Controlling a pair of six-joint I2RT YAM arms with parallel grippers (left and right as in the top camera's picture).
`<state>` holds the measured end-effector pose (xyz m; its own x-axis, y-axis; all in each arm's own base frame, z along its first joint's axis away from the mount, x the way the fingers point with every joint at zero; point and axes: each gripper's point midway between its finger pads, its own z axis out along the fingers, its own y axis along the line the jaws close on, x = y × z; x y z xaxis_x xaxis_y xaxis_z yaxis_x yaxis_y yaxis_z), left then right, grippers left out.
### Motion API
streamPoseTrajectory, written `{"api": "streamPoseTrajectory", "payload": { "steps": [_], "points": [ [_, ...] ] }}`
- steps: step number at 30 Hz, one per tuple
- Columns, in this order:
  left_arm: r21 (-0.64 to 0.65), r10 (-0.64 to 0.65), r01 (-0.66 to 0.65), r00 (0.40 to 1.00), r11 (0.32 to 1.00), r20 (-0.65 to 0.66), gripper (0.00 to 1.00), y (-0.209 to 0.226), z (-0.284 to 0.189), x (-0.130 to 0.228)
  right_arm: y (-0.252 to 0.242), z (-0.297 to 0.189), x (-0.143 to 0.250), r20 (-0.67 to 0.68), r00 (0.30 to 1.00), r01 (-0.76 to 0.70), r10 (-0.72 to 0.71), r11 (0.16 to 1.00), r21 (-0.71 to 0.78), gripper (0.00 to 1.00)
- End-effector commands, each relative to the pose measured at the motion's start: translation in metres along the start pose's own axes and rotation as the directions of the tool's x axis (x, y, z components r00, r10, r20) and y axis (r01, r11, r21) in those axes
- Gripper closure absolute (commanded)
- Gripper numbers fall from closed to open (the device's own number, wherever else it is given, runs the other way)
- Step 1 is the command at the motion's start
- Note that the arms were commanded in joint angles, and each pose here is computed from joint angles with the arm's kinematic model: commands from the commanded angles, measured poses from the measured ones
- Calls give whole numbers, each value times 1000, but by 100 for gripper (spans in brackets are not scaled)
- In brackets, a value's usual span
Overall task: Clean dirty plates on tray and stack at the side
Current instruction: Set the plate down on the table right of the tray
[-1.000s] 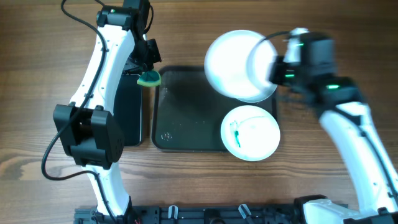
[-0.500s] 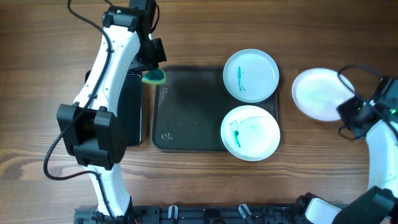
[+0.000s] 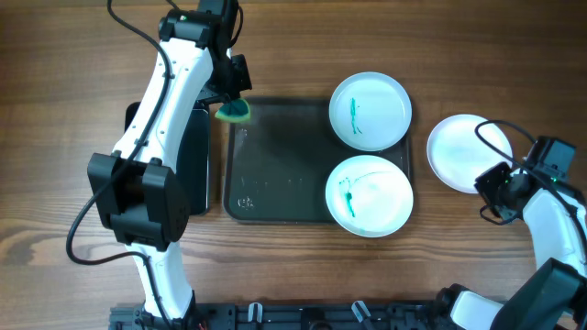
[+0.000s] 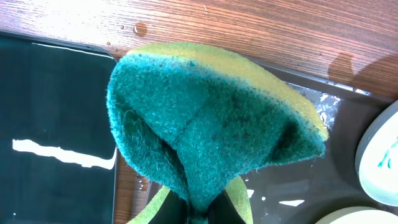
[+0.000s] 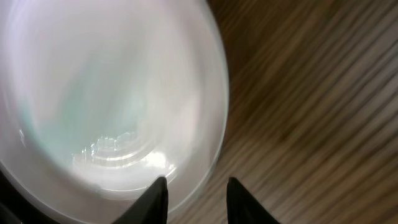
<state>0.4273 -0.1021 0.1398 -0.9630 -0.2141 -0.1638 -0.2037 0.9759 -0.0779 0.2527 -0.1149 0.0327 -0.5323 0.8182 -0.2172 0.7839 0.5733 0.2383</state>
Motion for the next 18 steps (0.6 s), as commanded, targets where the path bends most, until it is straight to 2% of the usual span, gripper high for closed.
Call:
{"api": "streamPoseTrajectory", "payload": {
  "steps": [1,3,7,10,12,18],
  "points": [
    [33,9,-10,999,999,43,96,-6,-17,-6,57,-29,20,-144,974,127,-175,948,-290,68],
    [33,9,-10,999,999,43,96,-6,-17,-6,64,-37,55,-247,928,189,-277,925,-329,67],
    [33,6,-7,999,999,42,96,-6,-17,-6,60,-31,104,-339,841,329,-421,896,-297,66],
    [33,6,-7,999,999,42,96,-6,-17,-6,56,-25,120,-360,807,395,-468,881,-260,67],
    [33,6,-7,999,999,42,96,-6,-17,-6,50,-21,120,-358,812,415,-461,887,-203,67],
    [31,6,-7,999,999,38,96,-5,-16,-5,56,-19,134,-360,775,445,-519,853,-272,69]
  ]
}}
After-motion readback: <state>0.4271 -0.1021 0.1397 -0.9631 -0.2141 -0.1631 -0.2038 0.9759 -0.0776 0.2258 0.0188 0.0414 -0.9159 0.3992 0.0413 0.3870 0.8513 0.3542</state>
